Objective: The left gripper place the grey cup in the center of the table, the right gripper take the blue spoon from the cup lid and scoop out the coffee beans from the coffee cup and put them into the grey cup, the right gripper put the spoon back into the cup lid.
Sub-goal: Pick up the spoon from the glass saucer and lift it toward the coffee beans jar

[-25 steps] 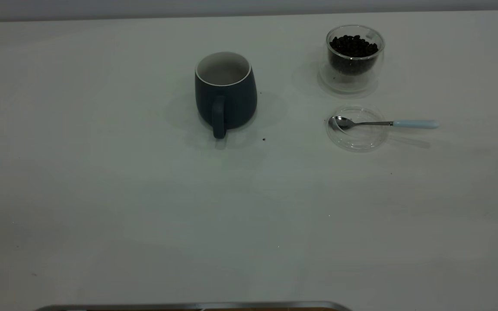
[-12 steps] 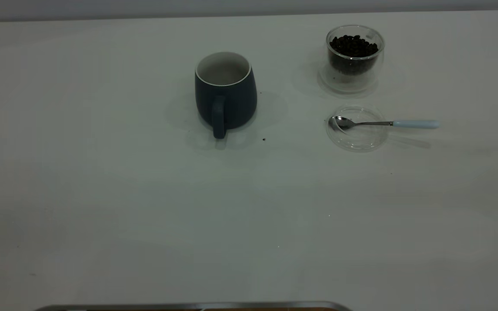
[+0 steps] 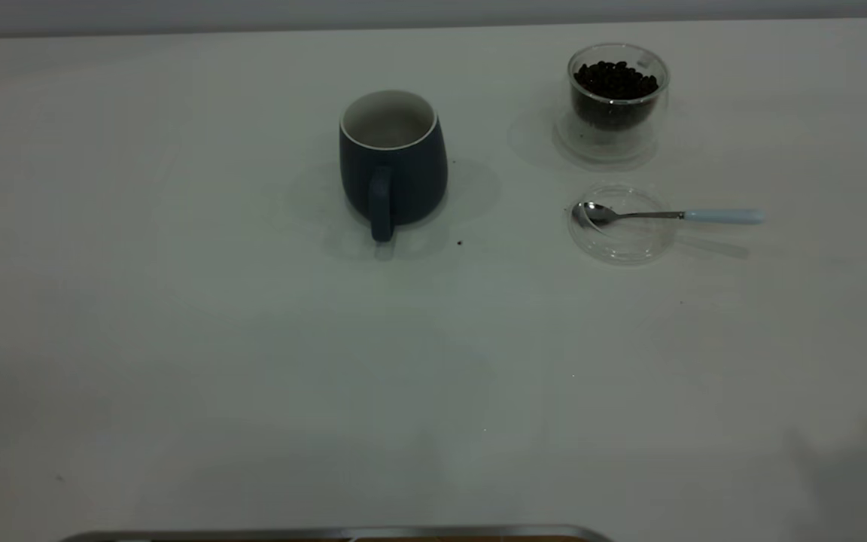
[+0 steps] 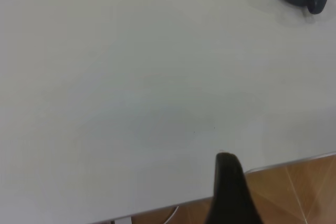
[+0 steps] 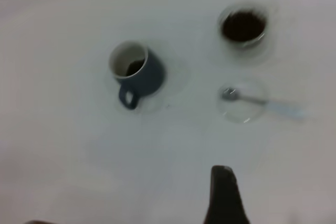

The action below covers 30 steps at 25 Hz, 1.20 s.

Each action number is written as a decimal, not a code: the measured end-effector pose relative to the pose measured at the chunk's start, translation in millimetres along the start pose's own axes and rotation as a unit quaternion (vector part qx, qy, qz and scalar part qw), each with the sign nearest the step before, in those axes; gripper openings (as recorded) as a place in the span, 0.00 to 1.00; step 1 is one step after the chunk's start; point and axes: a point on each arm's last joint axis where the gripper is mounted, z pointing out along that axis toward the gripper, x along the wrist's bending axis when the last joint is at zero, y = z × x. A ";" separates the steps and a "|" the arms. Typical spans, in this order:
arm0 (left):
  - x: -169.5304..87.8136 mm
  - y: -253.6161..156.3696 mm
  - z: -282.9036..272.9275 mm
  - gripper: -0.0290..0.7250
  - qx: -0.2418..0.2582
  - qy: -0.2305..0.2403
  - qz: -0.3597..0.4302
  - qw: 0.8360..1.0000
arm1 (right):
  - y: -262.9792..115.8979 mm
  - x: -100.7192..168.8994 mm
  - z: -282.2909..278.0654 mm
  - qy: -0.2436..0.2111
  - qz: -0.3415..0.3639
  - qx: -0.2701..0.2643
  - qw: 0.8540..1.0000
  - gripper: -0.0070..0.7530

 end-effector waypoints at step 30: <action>0.0 0.0 0.0 0.79 0.000 0.000 0.001 1.000 | -55.7 -165.5 280.6 0.048 0.289 0.194 0.936 0.75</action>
